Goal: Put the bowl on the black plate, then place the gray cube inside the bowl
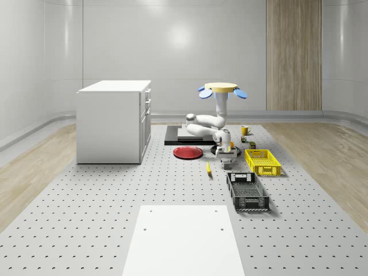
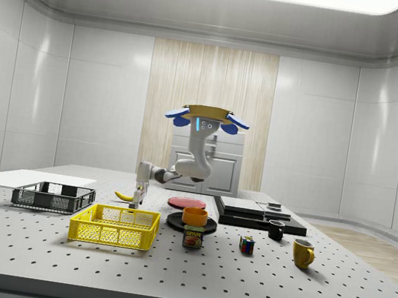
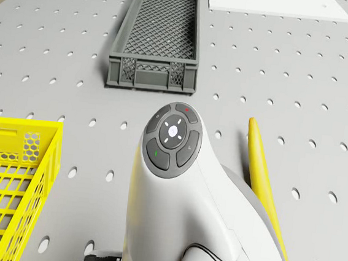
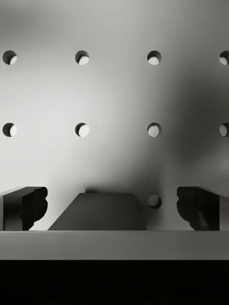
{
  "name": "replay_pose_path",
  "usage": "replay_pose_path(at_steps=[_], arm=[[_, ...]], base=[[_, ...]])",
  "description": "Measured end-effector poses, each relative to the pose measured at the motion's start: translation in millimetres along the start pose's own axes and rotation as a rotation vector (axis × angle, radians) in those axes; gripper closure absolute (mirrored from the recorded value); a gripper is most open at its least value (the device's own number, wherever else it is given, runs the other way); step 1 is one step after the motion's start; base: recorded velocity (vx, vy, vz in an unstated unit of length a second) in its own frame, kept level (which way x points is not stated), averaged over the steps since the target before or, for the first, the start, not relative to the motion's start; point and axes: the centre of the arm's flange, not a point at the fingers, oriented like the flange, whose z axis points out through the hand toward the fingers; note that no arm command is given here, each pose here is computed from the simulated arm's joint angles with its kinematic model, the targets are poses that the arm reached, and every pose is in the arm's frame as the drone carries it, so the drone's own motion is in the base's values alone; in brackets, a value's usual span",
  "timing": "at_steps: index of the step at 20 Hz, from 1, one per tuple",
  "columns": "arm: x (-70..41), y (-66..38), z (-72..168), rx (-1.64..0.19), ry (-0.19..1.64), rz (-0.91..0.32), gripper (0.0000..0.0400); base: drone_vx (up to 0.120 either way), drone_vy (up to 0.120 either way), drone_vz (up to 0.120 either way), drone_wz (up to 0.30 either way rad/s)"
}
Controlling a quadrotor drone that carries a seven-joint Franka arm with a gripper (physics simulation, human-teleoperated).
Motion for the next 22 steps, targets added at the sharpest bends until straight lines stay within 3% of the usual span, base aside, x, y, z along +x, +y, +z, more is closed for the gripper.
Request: replay_pose_path(at_steps=[3,22], arm=[[0.0,0.0,0,0.000,0.000,0.000,0.0000],[9.2,-9.2,15,0.000,0.000,0.000,0.0000]], base=[[0.120,0.000,0.000,0.000],[0.000,-0.004,0.000,0.000]])
